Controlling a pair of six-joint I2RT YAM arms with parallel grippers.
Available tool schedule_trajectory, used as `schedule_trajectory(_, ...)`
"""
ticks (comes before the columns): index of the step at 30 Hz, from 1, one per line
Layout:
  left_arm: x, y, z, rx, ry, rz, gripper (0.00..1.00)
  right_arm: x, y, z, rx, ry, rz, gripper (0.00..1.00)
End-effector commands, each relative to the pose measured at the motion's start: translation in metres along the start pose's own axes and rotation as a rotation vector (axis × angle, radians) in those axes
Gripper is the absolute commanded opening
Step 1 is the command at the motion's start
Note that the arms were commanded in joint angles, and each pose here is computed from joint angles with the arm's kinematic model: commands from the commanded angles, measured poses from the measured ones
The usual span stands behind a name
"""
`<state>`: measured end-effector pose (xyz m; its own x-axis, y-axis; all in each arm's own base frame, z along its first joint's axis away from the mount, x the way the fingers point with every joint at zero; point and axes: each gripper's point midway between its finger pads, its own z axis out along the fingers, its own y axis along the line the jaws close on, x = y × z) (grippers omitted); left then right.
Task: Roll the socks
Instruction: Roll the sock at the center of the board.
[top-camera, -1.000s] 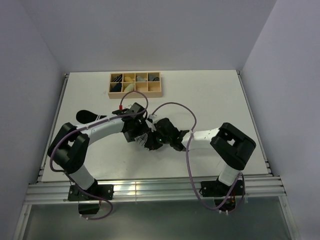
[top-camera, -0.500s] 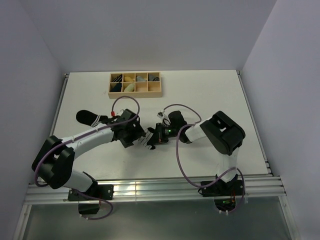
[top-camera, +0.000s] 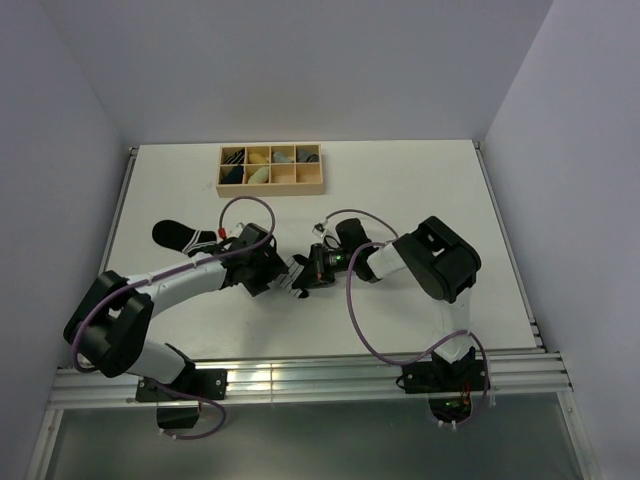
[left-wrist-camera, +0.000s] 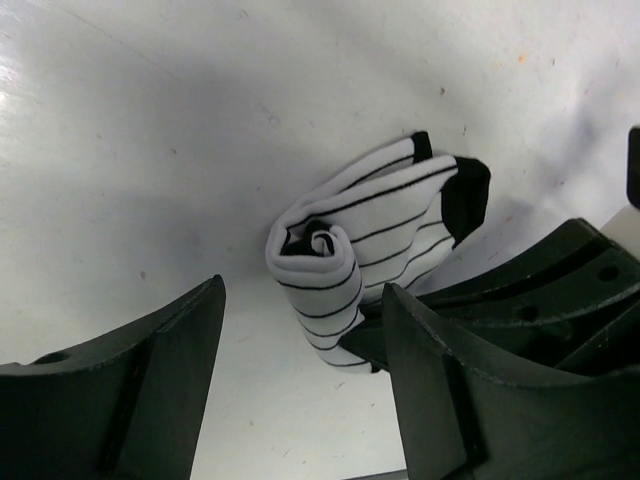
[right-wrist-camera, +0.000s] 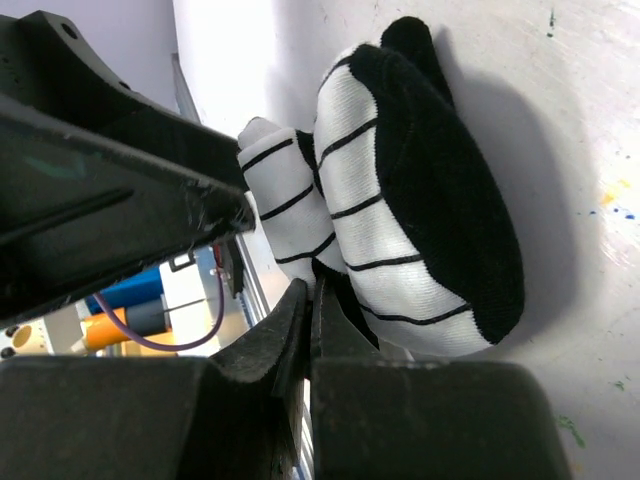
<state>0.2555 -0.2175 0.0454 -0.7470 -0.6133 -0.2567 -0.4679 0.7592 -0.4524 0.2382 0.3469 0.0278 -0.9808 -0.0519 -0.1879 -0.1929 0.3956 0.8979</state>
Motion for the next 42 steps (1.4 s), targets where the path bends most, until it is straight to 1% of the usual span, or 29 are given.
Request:
schedule_trajectory(1, -0.012, -0.008, 0.007, 0.031, -0.046, -0.048, 0.68, 0.005, -0.034, 0.002, 0.102, -0.014, 0.079, 0.00)
schedule_trajectory(4, -0.009, -0.002, 0.014, 0.006, -0.033, -0.043, 0.66, 0.005, -0.038, 0.001, 0.105, -0.020, 0.101, 0.00)
schedule_trajectory(10, -0.006, 0.006, 0.027, -0.011, -0.031, -0.042, 0.58, 0.004, -0.041, -0.001, 0.107, -0.028, 0.119, 0.00)
schedule_trajectory(13, -0.005, 0.008, 0.032, -0.027, -0.027, -0.033, 0.47, 0.005, -0.042, -0.002, 0.103, -0.031, 0.129, 0.00)
schedule_trajectory(14, -0.004, 0.011, 0.034, -0.037, -0.022, -0.024, 0.37, 0.005, -0.042, -0.003, 0.103, -0.036, 0.124, 0.00)
schedule_trajectory(17, -0.005, 0.008, 0.035, -0.048, -0.020, 0.001, 0.19, -0.001, -0.040, -0.007, 0.130, -0.062, 0.077, 0.03)
schedule_trajectory(18, -0.005, 0.011, 0.035, -0.069, -0.015, 0.009, 0.08, 0.000, -0.040, -0.009, 0.148, -0.059, 0.056, 0.08)
schedule_trajectory(19, -0.007, 0.004, 0.034, -0.060, -0.015, 0.025, 0.03, -0.002, -0.041, -0.011, 0.161, -0.069, 0.038, 0.11)
schedule_trajectory(20, -0.007, 0.004, 0.035, -0.068, -0.008, 0.037, 0.00, -0.007, -0.036, -0.016, 0.181, -0.096, 0.014, 0.15)
schedule_trajectory(21, -0.007, 0.003, 0.034, -0.077, -0.001, 0.047, 0.01, -0.009, -0.036, -0.018, 0.198, -0.107, -0.026, 0.23)
schedule_trajectory(22, -0.009, -0.002, 0.031, -0.088, 0.006, 0.070, 0.00, -0.012, -0.033, -0.021, 0.212, -0.122, -0.054, 0.27)
schedule_trajectory(23, -0.007, 0.000, 0.033, -0.108, 0.019, 0.086, 0.00, -0.019, -0.030, -0.028, 0.252, -0.162, -0.087, 0.34)
schedule_trajectory(24, -0.008, -0.002, 0.033, -0.117, 0.025, 0.098, 0.00, -0.021, -0.027, -0.031, 0.274, -0.175, -0.144, 0.37)
schedule_trajectory(25, -0.009, -0.003, 0.033, -0.140, 0.036, 0.124, 0.00, -0.027, -0.014, -0.037, 0.279, -0.208, -0.200, 0.39)
schedule_trajectory(26, -0.009, -0.003, 0.034, -0.153, 0.043, 0.137, 0.00, -0.032, -0.022, -0.044, 0.359, -0.247, -0.221, 0.41)
schedule_trajectory(27, -0.013, -0.013, 0.032, -0.143, 0.039, 0.150, 0.00, -0.029, -0.017, -0.043, 0.387, -0.246, -0.298, 0.43)
schedule_trajectory(28, -0.011, -0.009, 0.036, -0.165, 0.052, 0.177, 0.00, -0.035, -0.006, -0.048, 0.406, -0.284, -0.356, 0.44)
schedule_trajectory(29, -0.011, -0.006, 0.036, -0.189, 0.060, 0.186, 0.00, -0.041, -0.011, -0.055, 0.488, -0.316, -0.414, 0.46)
schedule_trajectory(30, -0.011, -0.008, 0.037, -0.192, 0.068, 0.200, 0.00, -0.042, -0.009, -0.056, 0.526, -0.337, -0.458, 0.47)
schedule_trajectory(31, -0.012, -0.012, 0.040, -0.193, 0.074, 0.220, 0.00, -0.035, 0.005, -0.051, 0.534, -0.339, -0.524, 0.47)
schedule_trajectory(32, -0.012, -0.011, 0.040, -0.207, 0.083, 0.229, 0.00, -0.034, 0.008, -0.050, 0.565, -0.342, -0.581, 0.49)
schedule_trajectory(33, -0.011, -0.013, 0.042, -0.211, 0.090, 0.239, 0.00, -0.039, 0.007, -0.055, 0.633, -0.385, -0.615, 0.50)
schedule_trajectory(34, -0.012, -0.016, 0.045, -0.210, 0.096, 0.252, 0.00, -0.032, 0.019, -0.047, 0.632, -0.381, -0.669, 0.50)
schedule_trajectory(35, -0.012, -0.017, 0.046, -0.212, 0.100, 0.260, 0.00, -0.030, 0.020, -0.045, 0.663, -0.386, -0.699, 0.52)
schedule_trajectory(37, -0.012, -0.022, 0.047, -0.202, 0.110, 0.275, 0.00, -0.031, 0.018, -0.043, 0.733, -0.388, -0.763, 0.53)
schedule_trajectory(38, -0.011, -0.021, 0.049, -0.206, 0.116, 0.281, 0.00, -0.027, 0.026, -0.036, 0.733, -0.382, -0.795, 0.53)
schedule_trajectory(42, -0.010, -0.024, 0.052, -0.204, 0.132, 0.300, 0.00, -0.025, 0.026, -0.028, 0.798, -0.379, -0.879, 0.53)
